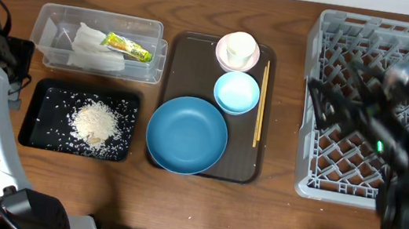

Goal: Sort waste into correct bins and load items into the dishwasher rack
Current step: 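Reach the right gripper toward the small light-blue bowl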

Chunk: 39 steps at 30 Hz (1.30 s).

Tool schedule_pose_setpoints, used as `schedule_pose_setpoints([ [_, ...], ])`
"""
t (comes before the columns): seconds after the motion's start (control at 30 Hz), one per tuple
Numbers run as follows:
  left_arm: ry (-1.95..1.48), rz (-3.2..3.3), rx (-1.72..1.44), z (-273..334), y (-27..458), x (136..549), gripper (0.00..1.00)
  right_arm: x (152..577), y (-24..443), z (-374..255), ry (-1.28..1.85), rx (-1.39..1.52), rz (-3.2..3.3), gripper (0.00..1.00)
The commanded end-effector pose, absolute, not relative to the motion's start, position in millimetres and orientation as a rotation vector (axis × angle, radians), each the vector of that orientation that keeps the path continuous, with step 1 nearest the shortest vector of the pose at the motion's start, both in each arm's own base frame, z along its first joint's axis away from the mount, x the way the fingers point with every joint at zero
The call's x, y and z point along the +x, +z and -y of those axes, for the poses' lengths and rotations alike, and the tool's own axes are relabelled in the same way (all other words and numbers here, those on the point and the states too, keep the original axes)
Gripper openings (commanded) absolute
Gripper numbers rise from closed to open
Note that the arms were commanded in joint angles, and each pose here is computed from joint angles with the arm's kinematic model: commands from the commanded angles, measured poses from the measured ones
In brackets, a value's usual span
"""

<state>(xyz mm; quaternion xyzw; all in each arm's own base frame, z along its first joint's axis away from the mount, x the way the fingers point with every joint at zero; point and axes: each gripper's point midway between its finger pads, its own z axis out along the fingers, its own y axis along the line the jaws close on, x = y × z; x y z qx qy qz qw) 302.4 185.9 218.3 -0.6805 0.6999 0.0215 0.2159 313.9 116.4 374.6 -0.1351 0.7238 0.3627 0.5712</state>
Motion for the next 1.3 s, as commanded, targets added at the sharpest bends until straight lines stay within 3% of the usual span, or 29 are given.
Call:
schedule_pose_setpoints([
  [0.0, 0.072, -1.942, -1.890, -188, 218, 301, 0.88, 326, 374, -154, 0.871, -0.569, -1.748, 0.99],
  [0.3, 0.072, -1.942, -1.890, -188, 218, 301, 0.89, 391, 269, -196, 0.286, -0.578, -2.209, 0.99],
  [0.5, 0.072, -1.942, -1.890, -188, 218, 301, 0.88, 381, 193, -239, 0.323, -0.737, -2.386, 0.99],
  [0.73, 0.072, -1.942, -1.890, -188, 218, 301, 0.88, 357, 167, -299, 0.577, -0.909, -2.378, 0.99],
  [0.8, 0.072, -1.942, -1.890, -188, 218, 301, 0.88, 371, 160, -304, 0.540, -0.851, -2.375, 0.99],
  [0.9, 0.072, -1.942, -1.890, -188, 218, 301, 0.88, 397, 132, -294, 0.449, -0.507, -2.490, 0.93],
  [0.97, 0.072, -1.942, -1.890, -188, 218, 301, 0.88, 402, 109, -286, 0.397, -0.347, -2.565, 0.94],
  [1.1, 0.072, -1.942, -1.890, -188, 218, 301, 0.89, 404, 75, -283, 0.339, -0.293, -2.634, 0.91],
  [1.27, 0.072, -1.942, -1.890, -188, 218, 301, 0.88, 406, 57, -274, 0.267, -0.176, -2.666, 0.77],
])
